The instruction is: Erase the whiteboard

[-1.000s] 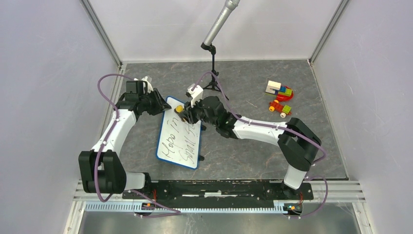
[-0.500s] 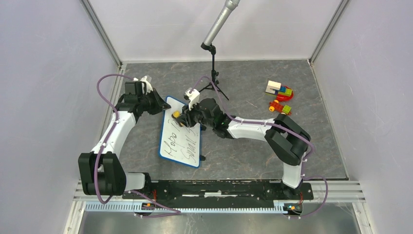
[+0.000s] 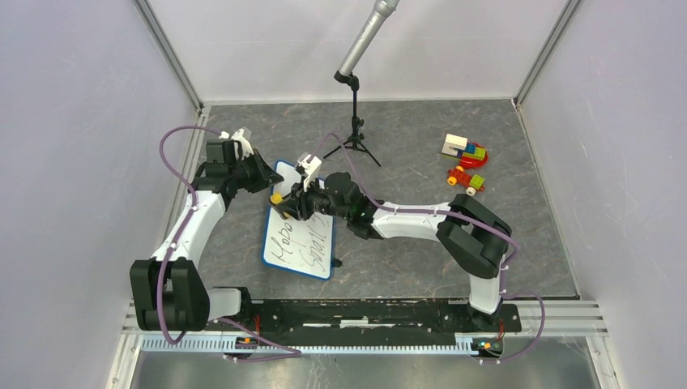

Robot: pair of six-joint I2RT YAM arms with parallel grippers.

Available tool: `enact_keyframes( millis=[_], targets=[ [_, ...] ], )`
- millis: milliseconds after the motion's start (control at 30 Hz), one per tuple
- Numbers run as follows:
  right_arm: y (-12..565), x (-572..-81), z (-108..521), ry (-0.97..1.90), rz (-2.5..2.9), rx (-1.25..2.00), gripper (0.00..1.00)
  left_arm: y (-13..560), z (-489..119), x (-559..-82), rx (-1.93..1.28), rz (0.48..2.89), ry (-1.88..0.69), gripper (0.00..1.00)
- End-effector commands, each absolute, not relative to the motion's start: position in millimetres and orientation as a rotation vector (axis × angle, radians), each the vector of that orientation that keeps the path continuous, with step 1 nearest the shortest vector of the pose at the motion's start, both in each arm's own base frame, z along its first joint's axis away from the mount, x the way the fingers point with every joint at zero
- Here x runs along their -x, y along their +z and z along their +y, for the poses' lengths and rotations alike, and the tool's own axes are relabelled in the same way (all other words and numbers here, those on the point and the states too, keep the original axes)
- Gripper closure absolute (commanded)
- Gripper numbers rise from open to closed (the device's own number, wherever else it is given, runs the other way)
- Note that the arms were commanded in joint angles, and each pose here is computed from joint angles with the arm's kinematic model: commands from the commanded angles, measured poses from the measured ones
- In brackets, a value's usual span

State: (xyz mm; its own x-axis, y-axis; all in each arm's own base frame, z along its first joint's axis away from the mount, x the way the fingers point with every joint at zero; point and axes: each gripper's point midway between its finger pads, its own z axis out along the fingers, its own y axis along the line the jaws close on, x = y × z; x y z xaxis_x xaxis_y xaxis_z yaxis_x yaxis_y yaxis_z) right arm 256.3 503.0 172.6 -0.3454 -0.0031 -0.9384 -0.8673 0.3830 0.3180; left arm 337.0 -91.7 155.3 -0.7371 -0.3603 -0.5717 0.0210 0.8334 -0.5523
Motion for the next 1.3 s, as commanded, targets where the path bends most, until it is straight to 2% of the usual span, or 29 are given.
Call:
enact_keyframes(
  millis=[0, 200, 333, 567, 867, 1133, 1267],
  targets=[
    [160, -238, 516, 1.152, 1.696, 0.829, 0.86, 147, -88, -328, 0.163, 2.315, -0.636, 0.98],
    [113, -279, 471, 0.997, 1.884, 0.667, 0.86, 148, -87, -324, 0.144, 2.312, -0.621, 0.98],
    [92, -287, 459, 0.934, 1.945, 0.686, 0.86, 147, -88, -323, 0.136, 2.315, -0.623, 0.98],
    [93, -275, 469, 0.884, 1.944, 0.767, 0.86, 147, -91, -324, 0.126, 2.31, -0.639, 0.98],
    [138, -217, 513, 0.976, 1.781, 0.927, 0.86, 149, -91, -324, 0.126, 2.305, -0.642, 0.98],
    [90, -253, 469, 0.918, 1.901, 0.785, 0.85, 150, -91, -324, 0.122, 2.301, -0.639, 0.98],
    [67, -252, 445, 0.885, 1.961, 0.768, 0.85, 150, -91, -324, 0.122, 2.302, -0.643, 0.98]
  ],
)
